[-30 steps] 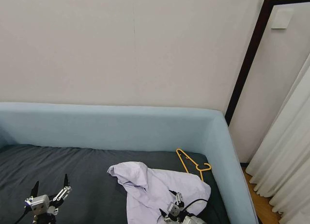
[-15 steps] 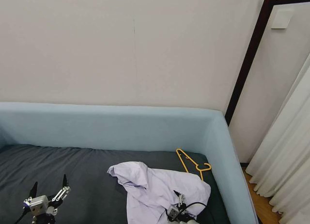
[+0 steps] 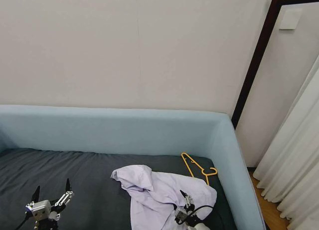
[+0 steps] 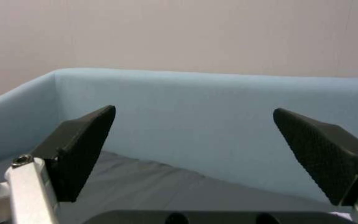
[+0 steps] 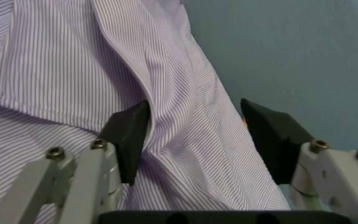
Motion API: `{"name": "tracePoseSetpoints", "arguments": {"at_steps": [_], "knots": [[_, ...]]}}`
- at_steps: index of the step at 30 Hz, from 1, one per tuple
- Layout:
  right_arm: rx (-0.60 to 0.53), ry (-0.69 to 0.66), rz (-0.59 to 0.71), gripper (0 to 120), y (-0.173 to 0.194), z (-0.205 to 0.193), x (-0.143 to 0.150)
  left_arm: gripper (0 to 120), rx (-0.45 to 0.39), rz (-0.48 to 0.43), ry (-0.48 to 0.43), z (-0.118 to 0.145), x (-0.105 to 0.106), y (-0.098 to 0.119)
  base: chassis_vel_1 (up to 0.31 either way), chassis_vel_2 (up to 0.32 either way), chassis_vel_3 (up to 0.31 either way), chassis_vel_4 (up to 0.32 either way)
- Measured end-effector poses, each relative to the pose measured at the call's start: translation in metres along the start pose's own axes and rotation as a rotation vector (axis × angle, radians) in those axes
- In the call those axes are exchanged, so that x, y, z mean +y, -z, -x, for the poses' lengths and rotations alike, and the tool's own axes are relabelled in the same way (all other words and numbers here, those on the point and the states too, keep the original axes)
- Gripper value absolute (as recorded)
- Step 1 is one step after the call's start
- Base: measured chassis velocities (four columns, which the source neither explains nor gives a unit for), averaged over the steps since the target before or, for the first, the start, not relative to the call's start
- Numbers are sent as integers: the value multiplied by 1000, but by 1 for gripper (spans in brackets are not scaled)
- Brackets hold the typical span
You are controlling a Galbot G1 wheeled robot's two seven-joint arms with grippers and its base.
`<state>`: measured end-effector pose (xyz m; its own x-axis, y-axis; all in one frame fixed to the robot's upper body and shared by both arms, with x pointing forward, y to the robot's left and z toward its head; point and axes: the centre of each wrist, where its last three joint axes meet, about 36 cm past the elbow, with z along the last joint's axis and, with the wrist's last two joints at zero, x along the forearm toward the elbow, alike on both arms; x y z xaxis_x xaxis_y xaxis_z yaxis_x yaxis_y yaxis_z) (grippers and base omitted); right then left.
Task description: Pick up the clothes from the sofa and hang them on the clothes hanger.
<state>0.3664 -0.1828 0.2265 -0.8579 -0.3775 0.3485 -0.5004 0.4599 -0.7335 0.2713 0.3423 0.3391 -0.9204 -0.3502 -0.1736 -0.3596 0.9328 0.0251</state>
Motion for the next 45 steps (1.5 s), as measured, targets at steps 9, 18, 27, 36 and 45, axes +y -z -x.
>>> {"name": "tracePoseSetpoints", "arguments": {"at_steps": [9,18,27,36,45], "knots": [[-51,39,3,22,-11,0,-9,100,-1,-7,0,3,-4,-1,0,0,0,0],[-115,66,50,0,-17,2,-19,100,0,-11,3,2,-7,0,0,0,0,0],[-296,76,318,0,13,-4,-62,100,2,-11,5,-1,-8,0,0,0,0,0],[-560,122,835,0,129,-24,-223,100,-1,-14,-2,-5,-13,2,0,0,0,0],[-710,100,932,0,171,-56,-331,100,-9,-20,-4,-4,-17,4,0,0,0,0]]}}
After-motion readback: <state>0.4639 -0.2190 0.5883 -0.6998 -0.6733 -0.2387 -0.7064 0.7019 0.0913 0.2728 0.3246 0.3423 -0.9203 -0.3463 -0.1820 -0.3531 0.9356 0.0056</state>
